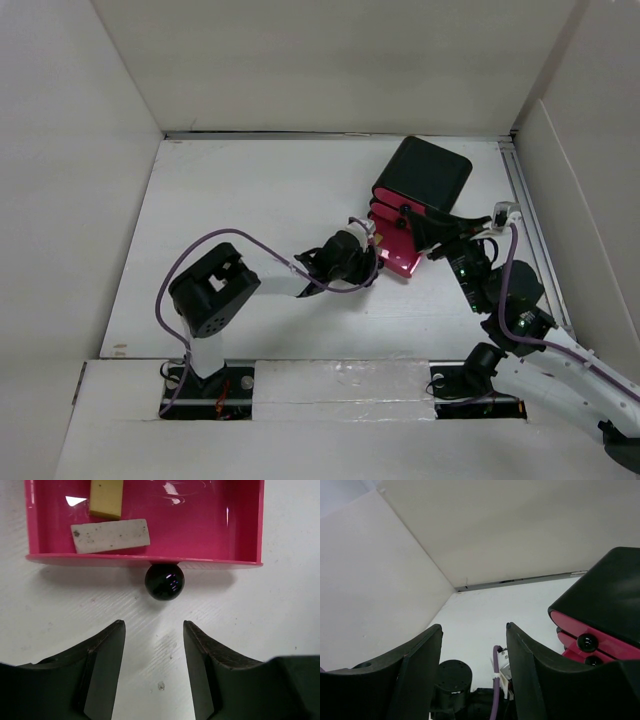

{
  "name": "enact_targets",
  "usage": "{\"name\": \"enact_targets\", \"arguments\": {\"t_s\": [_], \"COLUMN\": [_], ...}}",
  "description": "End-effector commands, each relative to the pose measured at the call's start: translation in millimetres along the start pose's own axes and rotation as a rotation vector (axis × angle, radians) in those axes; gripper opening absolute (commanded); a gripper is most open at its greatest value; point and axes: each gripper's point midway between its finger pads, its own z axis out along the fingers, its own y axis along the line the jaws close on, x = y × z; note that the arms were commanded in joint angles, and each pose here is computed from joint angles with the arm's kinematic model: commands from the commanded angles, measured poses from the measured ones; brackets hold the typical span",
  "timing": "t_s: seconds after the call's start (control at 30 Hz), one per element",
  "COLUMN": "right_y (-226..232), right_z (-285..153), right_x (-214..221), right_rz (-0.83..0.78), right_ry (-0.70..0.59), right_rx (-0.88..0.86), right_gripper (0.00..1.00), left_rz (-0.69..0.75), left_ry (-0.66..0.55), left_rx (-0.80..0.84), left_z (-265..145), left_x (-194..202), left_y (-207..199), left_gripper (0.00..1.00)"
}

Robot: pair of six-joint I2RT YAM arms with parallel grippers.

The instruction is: Organize the desk

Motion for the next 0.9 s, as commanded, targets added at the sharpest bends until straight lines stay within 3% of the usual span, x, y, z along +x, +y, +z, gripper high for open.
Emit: {"name": "enact_targets", "arguments": {"t_s": [0.0, 0.17, 0.3, 0.43, 0.67, 0.87], "right_y": [8, 8, 7, 6, 6, 5], "right_z": [2, 3, 2, 2, 4, 5], "right_x": [-16, -14, -15, -15, -12, -13], "right_rz": [0.021, 0.017, 0.018, 0.018, 0.016, 0.014], "right_ry": [-0.044, -0.036, -0.04, -0.042, -0.034, -0.037], "right_rx": [-0.025, -0.022, -0.02, -0.016, -0.013, -0.005], "right_gripper": [0.6, 0.59, 0.6, 0.59, 0.59, 0.59], "left_rz": [-0.006, 0.004, 0.015, 0.022, 0.047, 0.1], "left_ry": [-0.071, -0.063, -0.071, -0.081, -0.138, -0.141], "left_rx": [0.082, 0.036, -0.022, -0.029, -0.021, -0.079], "left_z": [7, 22, 31, 34, 28, 50], "left_x": [-30, -27, -31, -36, -63, -77], "left_y": [-28, -23, -14, -14, -24, -20], "left_gripper": [0.45, 0.37, 0.2, 0.12, 0.09, 0.09]}}
